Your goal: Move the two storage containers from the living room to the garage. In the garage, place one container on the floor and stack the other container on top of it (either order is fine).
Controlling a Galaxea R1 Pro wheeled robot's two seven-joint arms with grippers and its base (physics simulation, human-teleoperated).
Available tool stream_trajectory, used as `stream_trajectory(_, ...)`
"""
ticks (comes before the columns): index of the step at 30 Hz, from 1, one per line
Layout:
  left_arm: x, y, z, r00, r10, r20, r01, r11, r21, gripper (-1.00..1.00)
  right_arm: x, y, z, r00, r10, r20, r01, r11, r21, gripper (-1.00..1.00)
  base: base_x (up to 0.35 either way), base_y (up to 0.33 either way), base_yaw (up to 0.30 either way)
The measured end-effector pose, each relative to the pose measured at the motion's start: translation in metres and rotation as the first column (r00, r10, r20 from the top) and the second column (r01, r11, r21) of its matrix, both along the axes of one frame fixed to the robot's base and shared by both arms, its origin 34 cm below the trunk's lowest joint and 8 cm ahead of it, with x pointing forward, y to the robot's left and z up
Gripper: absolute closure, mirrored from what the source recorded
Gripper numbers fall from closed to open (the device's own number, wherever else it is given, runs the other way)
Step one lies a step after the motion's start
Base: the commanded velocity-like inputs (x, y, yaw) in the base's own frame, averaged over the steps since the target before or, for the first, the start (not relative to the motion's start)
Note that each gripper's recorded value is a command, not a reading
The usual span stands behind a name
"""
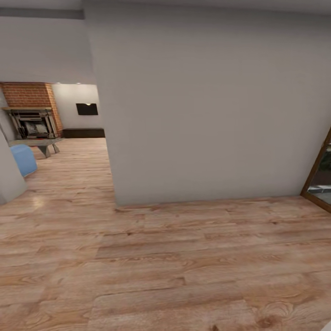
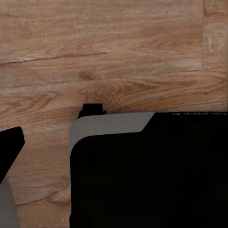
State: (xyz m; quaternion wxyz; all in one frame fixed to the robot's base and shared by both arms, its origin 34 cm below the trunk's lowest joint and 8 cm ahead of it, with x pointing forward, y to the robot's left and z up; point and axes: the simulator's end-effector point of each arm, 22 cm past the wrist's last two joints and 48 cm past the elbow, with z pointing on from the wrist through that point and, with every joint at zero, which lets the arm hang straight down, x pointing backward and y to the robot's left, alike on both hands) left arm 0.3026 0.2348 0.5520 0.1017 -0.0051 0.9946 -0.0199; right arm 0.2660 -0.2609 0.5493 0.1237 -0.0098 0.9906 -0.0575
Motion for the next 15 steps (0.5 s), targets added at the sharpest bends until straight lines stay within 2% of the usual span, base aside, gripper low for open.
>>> stream_trajectory(15, 0.0000, 0.0000, 0.0000, 1.000, 0.000, 0.000, 0.000, 1.000, 0.000, -1.00, 0.0001, 0.0000, 0.0000, 1.000, 0.002, 0.000, -0.002, 1.000, 0.000, -1.00, 0.322, 0.000, 0.261)
